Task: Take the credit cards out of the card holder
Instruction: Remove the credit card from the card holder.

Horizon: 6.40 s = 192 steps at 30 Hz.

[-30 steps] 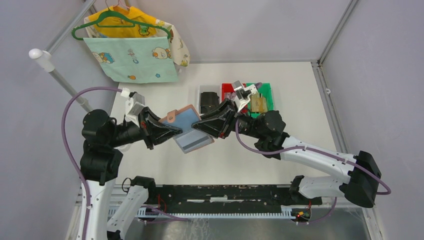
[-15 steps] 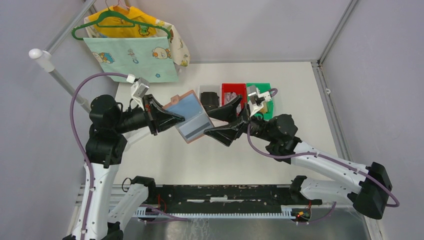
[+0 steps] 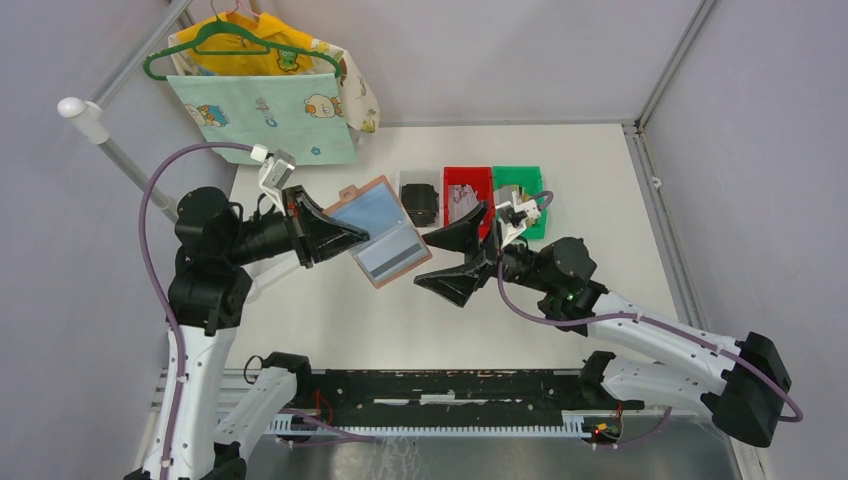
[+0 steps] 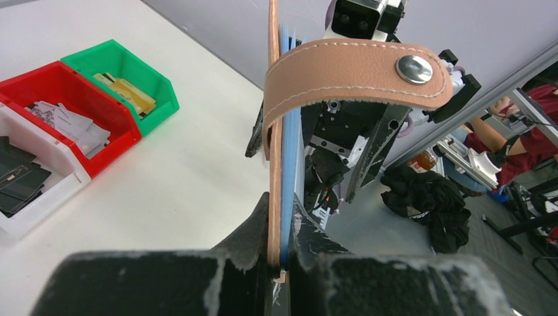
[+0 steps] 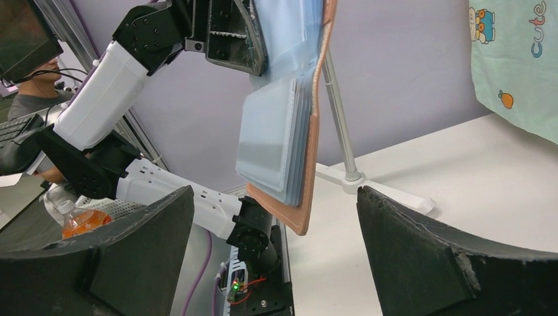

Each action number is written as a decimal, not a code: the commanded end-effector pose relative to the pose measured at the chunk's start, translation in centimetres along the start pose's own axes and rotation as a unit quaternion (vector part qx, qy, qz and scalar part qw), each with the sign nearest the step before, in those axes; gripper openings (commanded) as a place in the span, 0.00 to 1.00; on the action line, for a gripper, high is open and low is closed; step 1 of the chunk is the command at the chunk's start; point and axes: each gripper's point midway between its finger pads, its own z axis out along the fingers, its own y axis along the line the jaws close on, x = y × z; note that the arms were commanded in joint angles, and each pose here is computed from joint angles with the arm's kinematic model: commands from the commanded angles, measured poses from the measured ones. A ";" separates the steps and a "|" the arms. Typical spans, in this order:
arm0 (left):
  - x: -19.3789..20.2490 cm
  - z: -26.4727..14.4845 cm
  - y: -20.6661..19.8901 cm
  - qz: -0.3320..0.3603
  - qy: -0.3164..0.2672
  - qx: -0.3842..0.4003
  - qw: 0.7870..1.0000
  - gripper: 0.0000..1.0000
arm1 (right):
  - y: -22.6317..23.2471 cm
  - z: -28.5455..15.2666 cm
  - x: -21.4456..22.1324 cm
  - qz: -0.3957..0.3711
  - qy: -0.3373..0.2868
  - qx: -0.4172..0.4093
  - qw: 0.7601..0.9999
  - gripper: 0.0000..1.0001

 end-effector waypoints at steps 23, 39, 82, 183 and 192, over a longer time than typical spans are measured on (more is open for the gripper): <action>-1.3 -0.5 -3.0 -0.006 -0.001 0.043 0.999 0.02 | 2.1 -1.1 -0.9 -0.023 -0.037 -0.056 0.997 0.91; -1.2 -0.8 -4.3 -0.010 0.011 0.068 0.998 0.02 | -0.6 1.4 -2.6 -0.026 -0.046 0.003 0.999 0.82; -0.7 -1.1 -4.6 -0.012 0.017 0.076 0.997 0.02 | 1.6 3.3 -4.8 0.004 -0.079 -0.070 0.994 0.47; 8.7 -0.6 9.2 0.034 0.001 -0.129 0.991 1.00 | -9.6 4.4 3.1 0.036 0.369 0.270 0.888 0.00; 9.1 -1.6 13.3 -0.033 -0.030 -0.242 0.969 1.00 | -7.3 6.8 -1.1 0.084 0.276 0.226 0.931 0.00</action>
